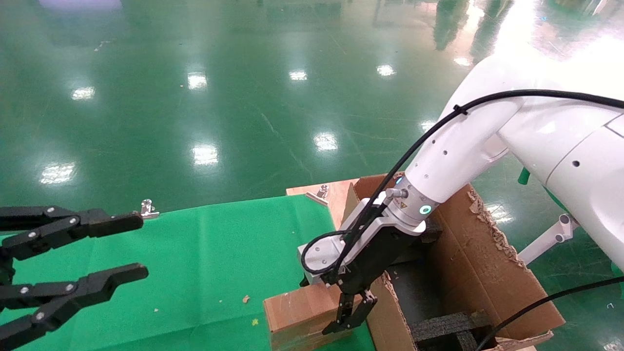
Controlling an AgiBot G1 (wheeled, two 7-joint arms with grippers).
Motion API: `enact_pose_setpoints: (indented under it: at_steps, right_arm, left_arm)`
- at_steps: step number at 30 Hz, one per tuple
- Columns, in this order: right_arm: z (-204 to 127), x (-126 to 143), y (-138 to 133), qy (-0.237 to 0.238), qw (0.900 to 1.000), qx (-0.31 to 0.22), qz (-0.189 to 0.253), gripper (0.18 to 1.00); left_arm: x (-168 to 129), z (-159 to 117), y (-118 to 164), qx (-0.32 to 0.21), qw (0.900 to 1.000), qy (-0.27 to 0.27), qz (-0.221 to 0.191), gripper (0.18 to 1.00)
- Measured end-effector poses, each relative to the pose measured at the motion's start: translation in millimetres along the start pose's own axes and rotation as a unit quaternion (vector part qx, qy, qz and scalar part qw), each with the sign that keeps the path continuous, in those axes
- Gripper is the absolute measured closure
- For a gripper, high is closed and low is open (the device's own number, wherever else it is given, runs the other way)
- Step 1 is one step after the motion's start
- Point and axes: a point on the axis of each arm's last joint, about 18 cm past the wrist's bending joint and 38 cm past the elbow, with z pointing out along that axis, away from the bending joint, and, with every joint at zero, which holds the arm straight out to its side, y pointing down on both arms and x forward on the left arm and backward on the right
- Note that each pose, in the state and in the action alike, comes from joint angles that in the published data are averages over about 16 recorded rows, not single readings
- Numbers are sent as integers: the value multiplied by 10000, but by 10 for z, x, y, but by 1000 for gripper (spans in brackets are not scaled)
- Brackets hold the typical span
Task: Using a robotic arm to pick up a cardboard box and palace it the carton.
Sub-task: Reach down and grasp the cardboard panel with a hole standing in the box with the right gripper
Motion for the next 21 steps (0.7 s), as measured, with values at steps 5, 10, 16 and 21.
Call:
enact_pose_setpoints:
  at_steps: [5, 10, 16, 21]
  right_arm:
    - [0, -2, 1, 7, 10000, 11, 8, 378]
    - [0, -2, 3, 13, 10000, 16, 14, 481]
    - [0, -3, 4, 17, 10000, 20, 19, 614]
    - [3, -2, 5, 22, 10000, 19, 19, 710]
  left_arm:
    - [0, 0, 0, 0, 10000, 0, 0, 671]
    - [0, 0, 0, 0, 10000, 0, 0, 562]
    - [0, 0, 0, 0, 10000, 0, 0, 431]
    - [0, 0, 0, 0, 10000, 0, 0, 346]
